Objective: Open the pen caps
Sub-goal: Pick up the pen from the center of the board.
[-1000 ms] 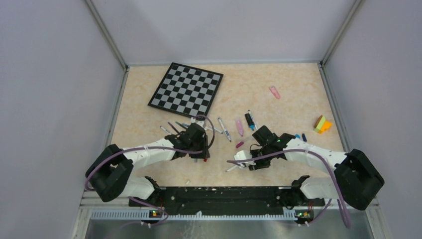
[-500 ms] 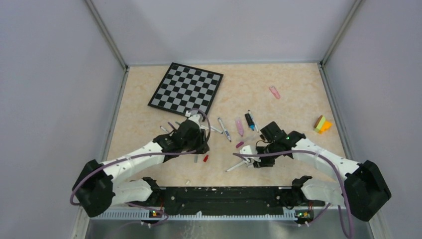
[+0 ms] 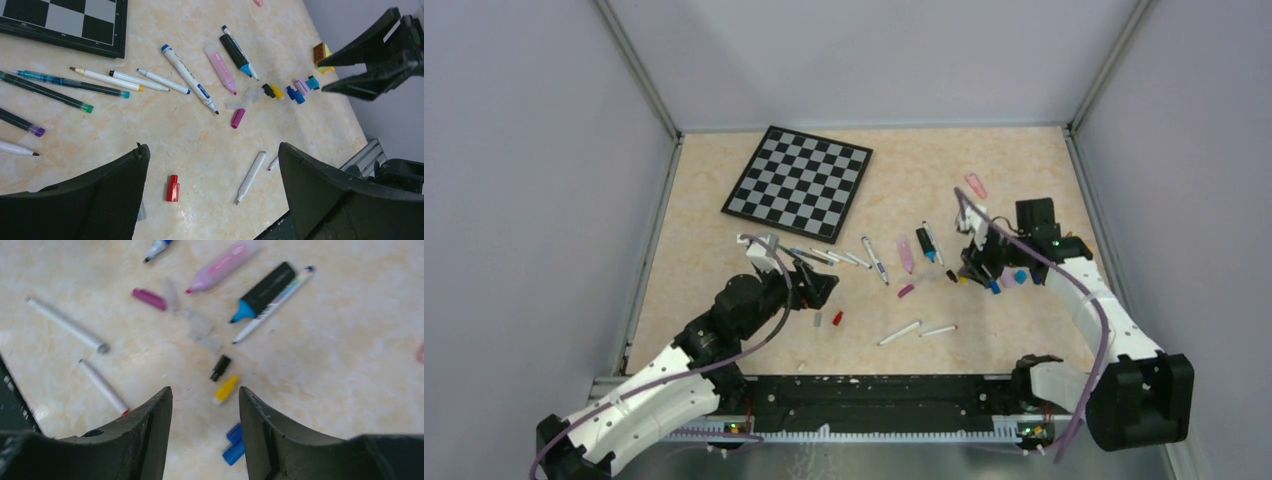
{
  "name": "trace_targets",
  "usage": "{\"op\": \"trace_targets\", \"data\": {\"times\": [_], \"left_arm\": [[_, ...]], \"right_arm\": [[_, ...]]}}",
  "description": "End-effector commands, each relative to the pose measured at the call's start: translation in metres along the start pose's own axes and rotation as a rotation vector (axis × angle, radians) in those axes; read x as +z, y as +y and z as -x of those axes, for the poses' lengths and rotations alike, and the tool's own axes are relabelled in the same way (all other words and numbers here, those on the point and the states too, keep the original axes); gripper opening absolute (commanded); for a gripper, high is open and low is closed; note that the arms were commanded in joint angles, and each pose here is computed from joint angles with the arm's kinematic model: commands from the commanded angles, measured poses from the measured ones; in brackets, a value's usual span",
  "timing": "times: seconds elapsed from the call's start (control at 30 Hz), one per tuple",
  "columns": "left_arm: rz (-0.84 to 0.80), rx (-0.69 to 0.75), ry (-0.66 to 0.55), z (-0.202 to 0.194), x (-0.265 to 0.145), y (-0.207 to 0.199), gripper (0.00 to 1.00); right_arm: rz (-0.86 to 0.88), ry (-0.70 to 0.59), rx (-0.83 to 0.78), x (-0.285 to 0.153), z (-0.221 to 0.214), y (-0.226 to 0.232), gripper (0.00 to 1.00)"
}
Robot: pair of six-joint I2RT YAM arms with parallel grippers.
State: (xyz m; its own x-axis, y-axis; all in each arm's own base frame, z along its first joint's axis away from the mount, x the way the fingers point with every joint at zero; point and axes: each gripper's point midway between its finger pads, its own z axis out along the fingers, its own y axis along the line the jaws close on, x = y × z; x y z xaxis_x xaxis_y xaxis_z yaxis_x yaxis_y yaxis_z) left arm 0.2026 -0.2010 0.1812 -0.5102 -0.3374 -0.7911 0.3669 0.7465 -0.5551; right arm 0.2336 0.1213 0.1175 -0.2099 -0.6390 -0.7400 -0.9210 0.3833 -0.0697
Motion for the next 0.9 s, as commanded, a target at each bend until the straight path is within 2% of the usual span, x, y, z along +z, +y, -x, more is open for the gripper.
{"op": "trace_targets", "data": {"times": [0.0, 0.13, 0.5, 0.67, 0.87], "left_arm": [[-0.053, -0.04, -0.164, 0.031, -0.009, -0.009, 0.99], [-0.018, -0.02, -0.156, 0.03, -0.015, -0.001, 0.99], [0.021, 0.013, -0.146, 0.026, -0.013, 0.008, 0.99], [0.049, 0.028, -0.127, 0.02, -0.007, 0.015, 0.99], [0.076, 0.044, -0.116, 0.016, 0.0, 0.02, 0.99]], "right_arm": [[-0.216, -0.194, 0.272, -0.024, 0.049, -0.084, 0.52], [-0.309, -0.229, 0.453, -0.03, 0.054, -0.146, 0.53], [-0.445, -0.048, 0.612, -0.002, 0.03, -0.257, 0.53], [-0.435, 0.081, 0.656, 0.027, -0.001, -0.288, 0.58], [-0.388, 0.173, 0.652, 0.055, -0.016, -0.304, 0.62]]}}
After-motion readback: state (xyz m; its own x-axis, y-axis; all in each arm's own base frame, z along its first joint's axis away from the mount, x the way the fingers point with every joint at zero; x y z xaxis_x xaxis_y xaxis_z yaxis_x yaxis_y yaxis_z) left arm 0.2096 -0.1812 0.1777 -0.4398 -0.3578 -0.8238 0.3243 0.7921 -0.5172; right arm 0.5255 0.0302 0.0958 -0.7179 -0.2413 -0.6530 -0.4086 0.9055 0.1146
